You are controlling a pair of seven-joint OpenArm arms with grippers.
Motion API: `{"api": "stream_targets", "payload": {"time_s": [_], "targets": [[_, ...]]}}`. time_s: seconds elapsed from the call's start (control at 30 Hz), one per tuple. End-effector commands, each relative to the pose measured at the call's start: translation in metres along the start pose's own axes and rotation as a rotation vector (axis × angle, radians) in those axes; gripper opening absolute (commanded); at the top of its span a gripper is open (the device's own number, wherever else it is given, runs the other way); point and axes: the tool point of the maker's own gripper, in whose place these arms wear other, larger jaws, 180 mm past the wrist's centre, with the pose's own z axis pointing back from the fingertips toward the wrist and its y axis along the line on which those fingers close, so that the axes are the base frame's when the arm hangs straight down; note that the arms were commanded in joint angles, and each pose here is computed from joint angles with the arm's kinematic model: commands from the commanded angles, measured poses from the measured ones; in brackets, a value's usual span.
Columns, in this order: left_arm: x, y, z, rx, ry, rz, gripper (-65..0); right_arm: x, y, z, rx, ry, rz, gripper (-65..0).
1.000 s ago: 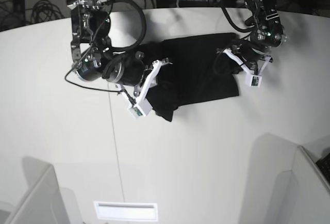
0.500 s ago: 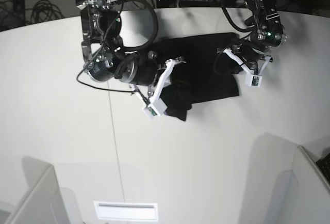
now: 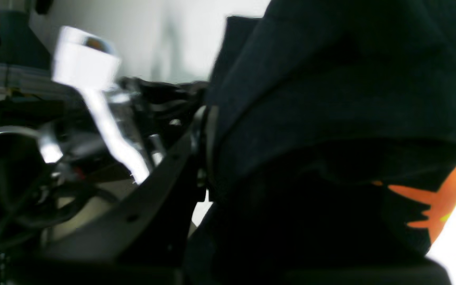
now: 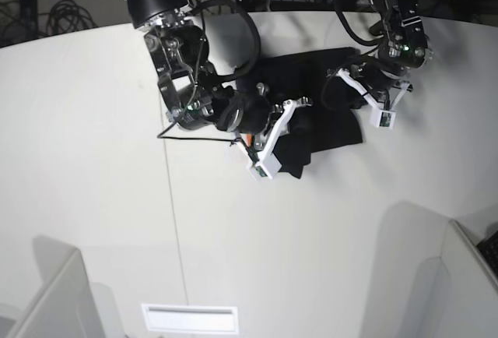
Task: Fold the T-shirt properly
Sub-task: 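Grasp the other strip end with the right gripper and lift it, then fold the held end over toward the left gripper and release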
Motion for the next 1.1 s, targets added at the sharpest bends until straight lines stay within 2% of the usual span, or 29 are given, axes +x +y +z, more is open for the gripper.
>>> {"api": "stream_targets", "payload": {"time_s": [0.0,0.27,0.6,0.87,1.07], "targets": [[0.012,-0.001,0.005,-0.003,-0.043,-0.011,-65.0,0.014,0.013,0.001,0.037,-0.041,0.020,-65.0],[0.011,-0.001,0.004,-0.003,-0.040,-0.010,-65.0,0.001,0.025,-0.007,0.060,0.001,0.048,-65.0],[0.008,0.000,0.007,0.000,-0.035,-0.010,-65.0,-0.005,0.005,-0.024,0.025,0.009,0.000,-65.0],[0.006,0.042,0.043,0.125,-0.074,0.023,-65.0,-0.003,-0.002,-0.028,0.011,0.022,-0.002,-65.0],[-0.009,0.073,0.070,0.222,-0.055,0.034,-65.0,-0.006,-0.006,-0.031,0.009,0.038,-0.018,-65.0]]}}
